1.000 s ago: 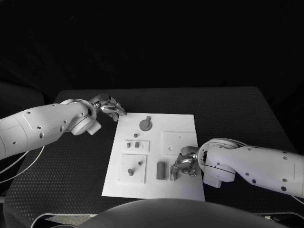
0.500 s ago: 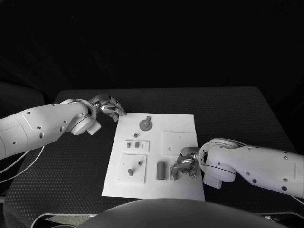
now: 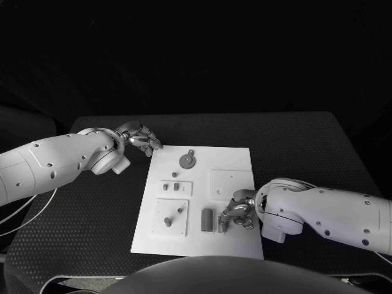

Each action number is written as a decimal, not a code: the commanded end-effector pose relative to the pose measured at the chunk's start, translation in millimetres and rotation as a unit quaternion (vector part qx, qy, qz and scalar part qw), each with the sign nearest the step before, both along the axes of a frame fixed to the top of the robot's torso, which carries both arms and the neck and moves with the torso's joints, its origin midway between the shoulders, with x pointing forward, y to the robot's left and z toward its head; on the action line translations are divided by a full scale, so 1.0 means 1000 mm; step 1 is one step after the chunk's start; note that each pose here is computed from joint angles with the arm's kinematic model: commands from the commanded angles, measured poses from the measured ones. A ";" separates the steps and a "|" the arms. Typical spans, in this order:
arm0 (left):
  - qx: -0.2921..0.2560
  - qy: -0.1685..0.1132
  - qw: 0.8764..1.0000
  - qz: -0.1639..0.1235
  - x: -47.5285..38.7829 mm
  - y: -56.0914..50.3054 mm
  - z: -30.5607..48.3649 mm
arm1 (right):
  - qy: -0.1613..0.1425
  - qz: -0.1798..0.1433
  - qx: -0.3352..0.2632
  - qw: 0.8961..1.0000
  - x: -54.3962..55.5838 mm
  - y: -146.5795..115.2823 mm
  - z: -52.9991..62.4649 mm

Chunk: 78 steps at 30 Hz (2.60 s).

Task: Assemble the parts on the task board

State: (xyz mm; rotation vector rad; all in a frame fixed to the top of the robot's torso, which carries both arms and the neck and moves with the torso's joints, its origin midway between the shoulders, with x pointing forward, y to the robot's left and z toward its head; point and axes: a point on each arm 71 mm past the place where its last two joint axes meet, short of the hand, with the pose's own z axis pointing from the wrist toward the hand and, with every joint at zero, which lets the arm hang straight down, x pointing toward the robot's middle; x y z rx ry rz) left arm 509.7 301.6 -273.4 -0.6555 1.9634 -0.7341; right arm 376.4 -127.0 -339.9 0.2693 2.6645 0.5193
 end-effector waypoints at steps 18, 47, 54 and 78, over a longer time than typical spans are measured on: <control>-0.001 0.001 1.000 -0.007 0.0004 -0.002 0.0003 | 0.007 0.019 0.015 1.000 -0.003 0.006 0.001; -0.001 0.001 1.000 -0.007 0.0006 -0.002 0.0001 | 0.001 0.022 0.015 1.000 -0.004 0.004 0.002; -0.001 0.002 1.000 -0.007 0.0005 -0.002 0.0000 | 0.001 0.022 0.013 1.000 -0.005 0.001 0.003; 0.000 0.002 1.000 -0.006 0.0005 -0.002 0.0000 | -0.001 0.023 0.011 1.000 -0.005 -0.001 0.003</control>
